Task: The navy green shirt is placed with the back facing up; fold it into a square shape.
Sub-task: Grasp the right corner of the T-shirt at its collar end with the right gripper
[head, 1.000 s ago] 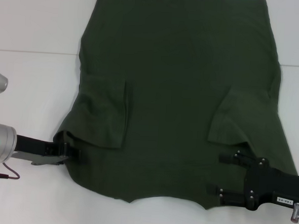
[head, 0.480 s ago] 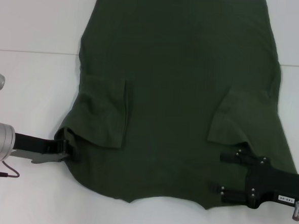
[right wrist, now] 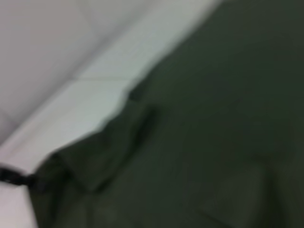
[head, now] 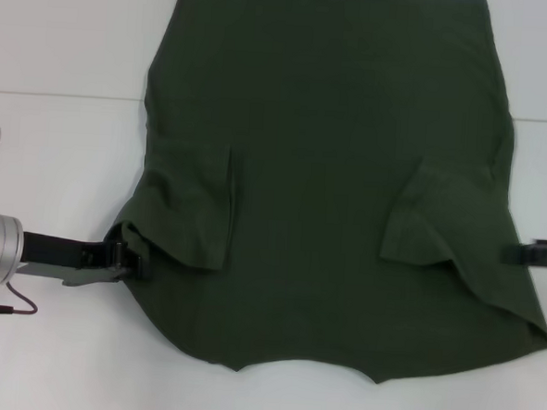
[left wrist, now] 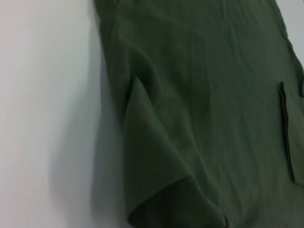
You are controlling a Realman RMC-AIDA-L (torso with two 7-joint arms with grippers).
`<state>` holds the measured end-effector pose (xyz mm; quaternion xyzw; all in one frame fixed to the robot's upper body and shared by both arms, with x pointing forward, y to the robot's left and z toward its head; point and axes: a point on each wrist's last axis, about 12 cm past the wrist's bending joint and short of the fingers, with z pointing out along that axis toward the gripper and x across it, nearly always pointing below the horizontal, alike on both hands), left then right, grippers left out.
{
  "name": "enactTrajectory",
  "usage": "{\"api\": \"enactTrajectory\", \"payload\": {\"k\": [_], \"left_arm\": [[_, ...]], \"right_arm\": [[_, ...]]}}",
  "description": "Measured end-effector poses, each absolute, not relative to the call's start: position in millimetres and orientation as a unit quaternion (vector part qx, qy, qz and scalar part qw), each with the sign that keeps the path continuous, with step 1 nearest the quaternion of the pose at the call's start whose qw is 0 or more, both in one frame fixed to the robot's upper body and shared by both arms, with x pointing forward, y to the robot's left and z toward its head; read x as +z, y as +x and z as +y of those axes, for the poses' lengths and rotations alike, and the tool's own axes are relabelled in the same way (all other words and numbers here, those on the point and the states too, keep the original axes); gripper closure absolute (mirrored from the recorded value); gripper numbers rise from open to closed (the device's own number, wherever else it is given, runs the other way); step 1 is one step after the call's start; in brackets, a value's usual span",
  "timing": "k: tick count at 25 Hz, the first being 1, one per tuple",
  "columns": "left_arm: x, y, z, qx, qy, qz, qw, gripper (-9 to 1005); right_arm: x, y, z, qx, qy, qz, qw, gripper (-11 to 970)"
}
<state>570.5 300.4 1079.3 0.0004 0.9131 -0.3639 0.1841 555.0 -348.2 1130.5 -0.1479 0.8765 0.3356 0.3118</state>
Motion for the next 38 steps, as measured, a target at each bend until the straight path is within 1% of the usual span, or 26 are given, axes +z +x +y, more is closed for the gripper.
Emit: {"api": "enactTrajectory", "payload": {"k": [3,6,10,12,19,24,30,38], "left_arm": [[1080,570,302,-0.364,0.008,0.913,0.186,967],[1080,569,303,-0.363,0.02,0.912,0.191,966],[1081,569,307,-0.363,0.022,0.909,0.203,966],[1082,569,309,-0.365,0.021,0.908,0.206,966],[1083,567,310,-0.37,0.021,0.906,0.205,967],[1082,567,310,-0.37,0.023,0.906,0.205,966],[1082,567,309,-0.371,0.024,0.905,0.205,967],[1082,567,309,-0.372,0.025,0.904,0.207,968]], "right_arm": [[1146,563,-364,0.326,-0.071,0.914,0.229,34],[1155,566,-369,0.308,-0.048,0.934,0.176,49],[1149,570,-365,0.262,-0.045,0.955,0.129,105],[1142,572,-361,0.255,-0.044,0.959,0.118,107],[1125,574,-349,0.25,-0.049,0.96,0.115,110],[1118,574,-348,0.241,-0.051,0.963,0.111,114],[1114,574,-348,0.229,-0.051,0.966,0.111,132],[1110,576,-340,0.226,-0.064,0.966,0.111,156]]}}
